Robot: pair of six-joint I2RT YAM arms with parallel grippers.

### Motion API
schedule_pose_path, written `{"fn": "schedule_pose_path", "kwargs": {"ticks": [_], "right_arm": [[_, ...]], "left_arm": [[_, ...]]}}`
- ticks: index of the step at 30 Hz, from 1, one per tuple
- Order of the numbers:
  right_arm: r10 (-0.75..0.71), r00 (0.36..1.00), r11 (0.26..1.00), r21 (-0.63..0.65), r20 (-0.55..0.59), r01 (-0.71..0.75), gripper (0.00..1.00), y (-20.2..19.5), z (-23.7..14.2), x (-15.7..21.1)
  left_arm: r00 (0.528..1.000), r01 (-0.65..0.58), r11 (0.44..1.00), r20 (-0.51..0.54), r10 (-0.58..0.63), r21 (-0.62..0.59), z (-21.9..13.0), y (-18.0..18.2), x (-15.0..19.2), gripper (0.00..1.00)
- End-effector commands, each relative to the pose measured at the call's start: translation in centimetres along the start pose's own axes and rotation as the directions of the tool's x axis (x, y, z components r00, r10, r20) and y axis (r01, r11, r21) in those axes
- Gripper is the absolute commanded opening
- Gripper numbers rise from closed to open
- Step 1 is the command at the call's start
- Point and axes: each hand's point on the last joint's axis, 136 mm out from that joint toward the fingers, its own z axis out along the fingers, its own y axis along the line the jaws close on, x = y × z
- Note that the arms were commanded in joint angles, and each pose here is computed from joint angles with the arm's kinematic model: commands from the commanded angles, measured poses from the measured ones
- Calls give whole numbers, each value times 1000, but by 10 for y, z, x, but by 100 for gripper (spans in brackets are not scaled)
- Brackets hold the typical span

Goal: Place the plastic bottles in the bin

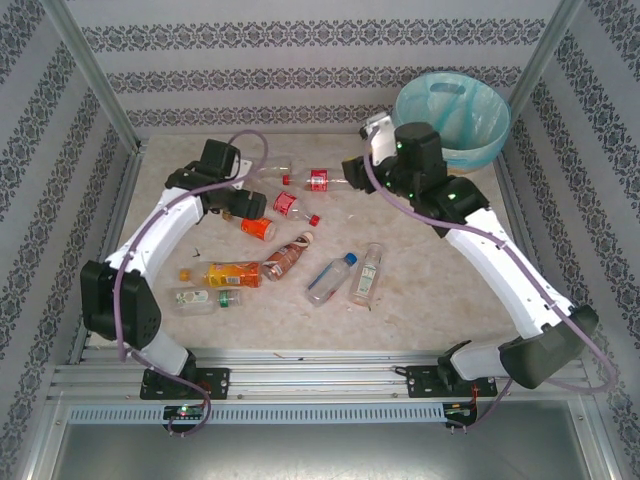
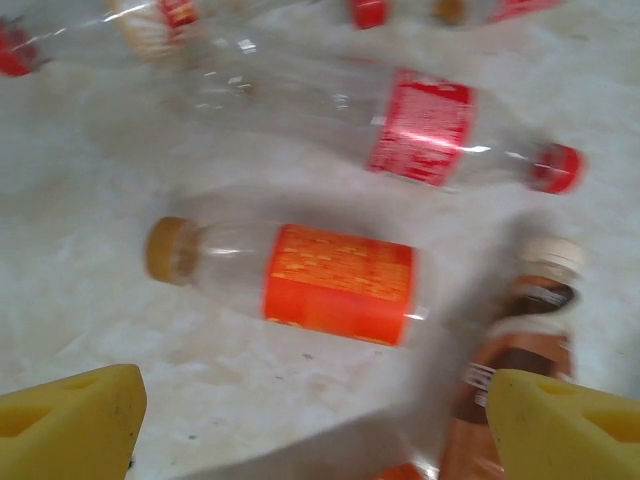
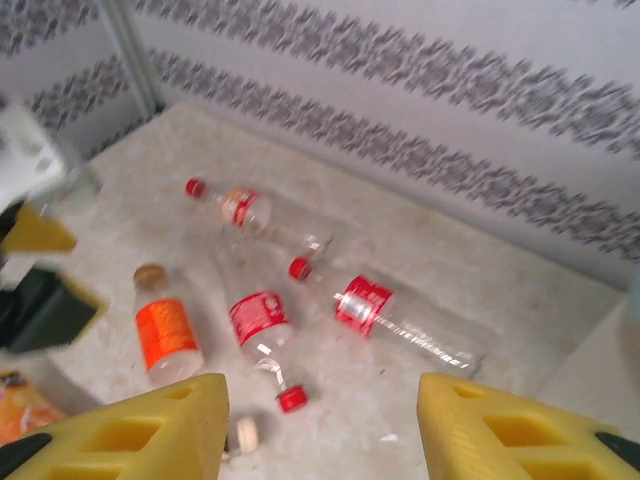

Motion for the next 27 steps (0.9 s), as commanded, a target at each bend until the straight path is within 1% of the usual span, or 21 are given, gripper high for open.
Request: {"fn": "schedule_pose_path", "kwargs": {"ticks": [1, 3, 5, 7, 8, 9, 10, 12, 13, 14, 15, 16, 18, 19, 20, 22, 24, 27], "right_arm": [[-36, 989, 995, -89, 140, 49, 53, 27, -11, -29], [-65, 987, 989, -122, 145, 83, 53, 39, -10, -27], [-118, 981, 980, -143, 151, 140, 54, 49, -10, -25], [-147, 978, 977, -133, 146, 167, 54, 51, -8, -22], [-154, 978, 977, -129, 138, 172, 54, 51, -6, -19], [-158, 978, 976, -128, 133, 175, 54, 50, -5, -18], [-164, 978, 976, -122, 126, 179, 54, 49, -2, -15], [-173, 978, 975, -118, 120, 187, 54, 48, 1, -12], [-177, 977, 974, -119, 117, 191, 54, 48, 4, -9], [-182, 976, 973, -121, 115, 196, 54, 49, 6, -7], [-189, 975, 971, -127, 115, 203, 54, 50, 7, -6], [-197, 974, 968, -135, 112, 211, 54, 52, 8, -4], [-209, 972, 963, -148, 110, 224, 54, 54, 9, -3], [-219, 970, 960, -153, 109, 234, 54, 55, 8, -2], [-227, 968, 958, -157, 108, 242, 54, 55, 7, -1], [-244, 964, 953, -159, 101, 258, 54, 56, 7, 2], [-257, 963, 948, -171, 84, 268, 54, 57, 8, 8], [-252, 966, 947, -190, 63, 259, 54, 59, 10, 15]], "left_arm": [[998, 63, 997, 25, -62, -46, 21, 26, -25, 89], [994, 107, 994, 28, -106, -27, 36, 39, -43, 87], [988, 154, 988, 10, -154, 5, 48, 44, -60, 86], [975, 222, 974, -26, -221, 50, 61, 40, -70, 86], [965, 259, 962, -53, -256, 80, 67, 34, -73, 84], [962, 272, 956, -69, -266, 109, 71, 28, -78, 82], [966, 252, 959, -85, -243, 128, 76, 20, -81, 82], [995, 81, 985, -62, -72, 153, 84, 6, -85, 85], [998, -43, 986, -40, 50, 163, 86, -1, -86, 87], [985, -165, 970, -15, 170, 176, 86, -6, -87, 87], [963, -266, 944, 11, 269, 197, 85, -12, -88, 87], [929, -367, 906, 42, 367, 210, 84, -17, -88, 88], [858, -513, 832, 85, 507, 211, 84, -18, -88, 89], [806, -590, 776, 94, 585, 222, 86, -20, -83, 90], [760, -645, 729, 93, 643, 230, 89, -21, -78, 91], [713, -689, 684, 54, 699, 241, 102, -15, -70, 91], [679, -706, 650, 9, 734, 281, 112, -15, -64, 89], [639, -717, 615, -44, 768, 328, 126, -13, -54, 85]]}}
